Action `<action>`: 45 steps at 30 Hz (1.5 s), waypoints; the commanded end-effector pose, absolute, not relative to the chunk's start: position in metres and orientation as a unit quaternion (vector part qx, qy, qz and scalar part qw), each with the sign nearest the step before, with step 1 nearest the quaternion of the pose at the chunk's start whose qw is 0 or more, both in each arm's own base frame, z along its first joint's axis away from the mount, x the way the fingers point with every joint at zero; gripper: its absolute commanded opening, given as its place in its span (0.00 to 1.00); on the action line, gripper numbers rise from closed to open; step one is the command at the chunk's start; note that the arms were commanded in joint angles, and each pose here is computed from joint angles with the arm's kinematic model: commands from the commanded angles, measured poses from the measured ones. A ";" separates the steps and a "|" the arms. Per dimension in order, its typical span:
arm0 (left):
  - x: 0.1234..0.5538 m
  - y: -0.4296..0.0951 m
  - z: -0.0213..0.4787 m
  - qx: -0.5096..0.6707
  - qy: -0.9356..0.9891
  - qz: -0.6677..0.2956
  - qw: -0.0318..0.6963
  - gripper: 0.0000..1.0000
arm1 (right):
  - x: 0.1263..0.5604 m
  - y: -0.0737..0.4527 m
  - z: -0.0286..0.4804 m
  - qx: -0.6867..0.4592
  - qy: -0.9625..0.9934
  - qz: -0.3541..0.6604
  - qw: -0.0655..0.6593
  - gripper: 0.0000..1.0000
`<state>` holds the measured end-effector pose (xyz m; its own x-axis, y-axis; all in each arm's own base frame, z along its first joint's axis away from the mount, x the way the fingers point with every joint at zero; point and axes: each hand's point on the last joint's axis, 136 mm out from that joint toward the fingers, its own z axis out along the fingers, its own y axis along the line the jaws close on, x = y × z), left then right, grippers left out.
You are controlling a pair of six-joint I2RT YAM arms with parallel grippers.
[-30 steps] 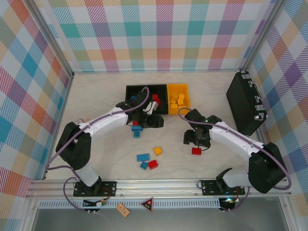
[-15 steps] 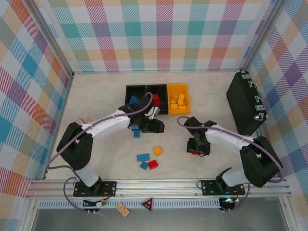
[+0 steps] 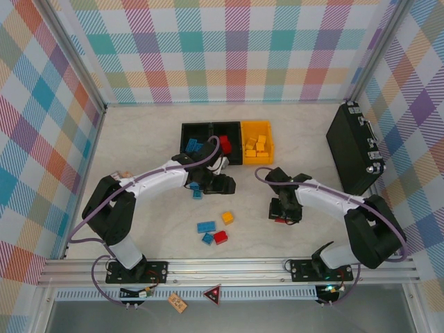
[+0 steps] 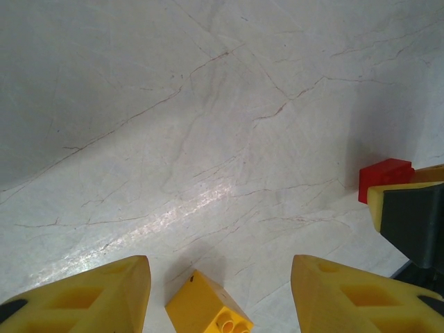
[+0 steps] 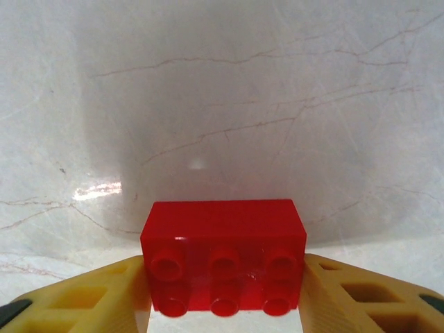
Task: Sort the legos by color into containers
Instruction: Pick up the lego from the bottom-right of the table, then place the lego in the container.
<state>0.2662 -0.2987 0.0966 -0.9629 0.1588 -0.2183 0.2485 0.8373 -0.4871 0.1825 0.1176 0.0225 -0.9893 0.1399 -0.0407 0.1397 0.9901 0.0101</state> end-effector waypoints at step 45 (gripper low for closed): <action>0.266 -0.196 0.112 -0.091 0.953 -0.218 0.190 0.56 | 0.425 0.280 0.142 -0.083 0.970 0.118 0.196 0.36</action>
<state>0.2689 -0.2053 0.1129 -0.9164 -0.2315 -0.3266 -0.0603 0.8864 -0.4590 0.4168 0.2823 0.1419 -0.9095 -0.0806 -0.4078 -0.1887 0.9542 0.2323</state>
